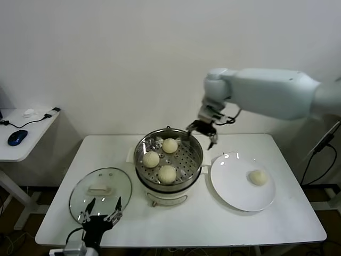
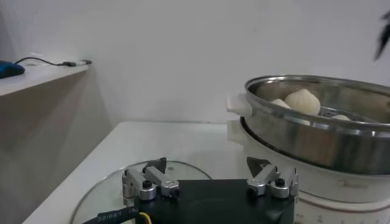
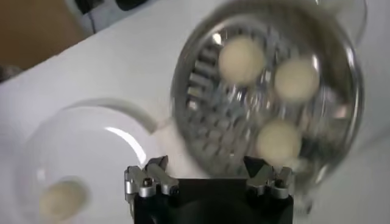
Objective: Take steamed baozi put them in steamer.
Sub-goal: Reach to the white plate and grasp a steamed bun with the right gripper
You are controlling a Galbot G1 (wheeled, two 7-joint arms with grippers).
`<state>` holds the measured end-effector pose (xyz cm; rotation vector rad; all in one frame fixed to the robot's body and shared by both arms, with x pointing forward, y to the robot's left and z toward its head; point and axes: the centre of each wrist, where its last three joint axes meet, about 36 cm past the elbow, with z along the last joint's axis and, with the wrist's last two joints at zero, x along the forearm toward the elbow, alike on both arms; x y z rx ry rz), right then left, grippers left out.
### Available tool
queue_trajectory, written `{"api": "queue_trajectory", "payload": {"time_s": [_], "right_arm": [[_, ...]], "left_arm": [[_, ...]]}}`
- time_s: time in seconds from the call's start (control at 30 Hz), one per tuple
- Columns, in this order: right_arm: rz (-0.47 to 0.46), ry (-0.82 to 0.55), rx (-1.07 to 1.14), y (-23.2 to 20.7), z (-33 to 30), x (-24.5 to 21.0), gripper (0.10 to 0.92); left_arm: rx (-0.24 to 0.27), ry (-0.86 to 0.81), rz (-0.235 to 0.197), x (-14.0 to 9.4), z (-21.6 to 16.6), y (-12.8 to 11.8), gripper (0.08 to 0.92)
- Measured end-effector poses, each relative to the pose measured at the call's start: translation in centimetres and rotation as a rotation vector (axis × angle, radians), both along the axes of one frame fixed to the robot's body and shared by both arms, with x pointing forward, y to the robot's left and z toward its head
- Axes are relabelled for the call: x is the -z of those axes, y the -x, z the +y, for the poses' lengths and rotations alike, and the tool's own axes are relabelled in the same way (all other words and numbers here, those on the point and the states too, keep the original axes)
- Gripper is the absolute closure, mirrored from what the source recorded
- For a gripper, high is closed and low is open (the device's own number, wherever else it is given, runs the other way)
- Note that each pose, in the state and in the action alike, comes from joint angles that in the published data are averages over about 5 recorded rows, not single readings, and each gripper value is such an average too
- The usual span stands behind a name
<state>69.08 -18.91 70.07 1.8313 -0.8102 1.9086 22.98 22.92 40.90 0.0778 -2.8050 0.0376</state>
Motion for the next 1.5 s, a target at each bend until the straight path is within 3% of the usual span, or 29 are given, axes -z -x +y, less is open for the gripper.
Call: {"api": "queue_trajectory", "payload": {"time_s": [0.23, 0.57, 1.03, 1.37, 1.5], "right_arm": [[0.002, -0.010, 0.409, 0.4, -12.4, 1.3, 0.200], [0.055, -0.028, 0.773, 2.9, -22.4, 10.6, 0.200], [0.052, 0.017, 0.953, 4.0, -25.1, 20.8, 0.200], [0.034, 0.012, 0.985, 3.5, -24.0, 23.8, 0.202], [0.036, 0.014, 0.990, 3.5, -23.7, 24.3, 0.267]], "left_arm": [[-0.008, 0.000, -0.007, -0.1, 0.2, -0.2, 0.177], [-0.019, 0.004, 0.002, 0.0, 0.0, 0.1, 0.177], [-0.031, 0.001, 0.016, 0.3, 0.0, 0.7, 0.177], [-0.038, -0.004, 0.020, 0.3, 0.2, 0.9, 0.177], [-0.040, -0.004, 0.020, 0.3, 0.2, 0.9, 0.177]]}}
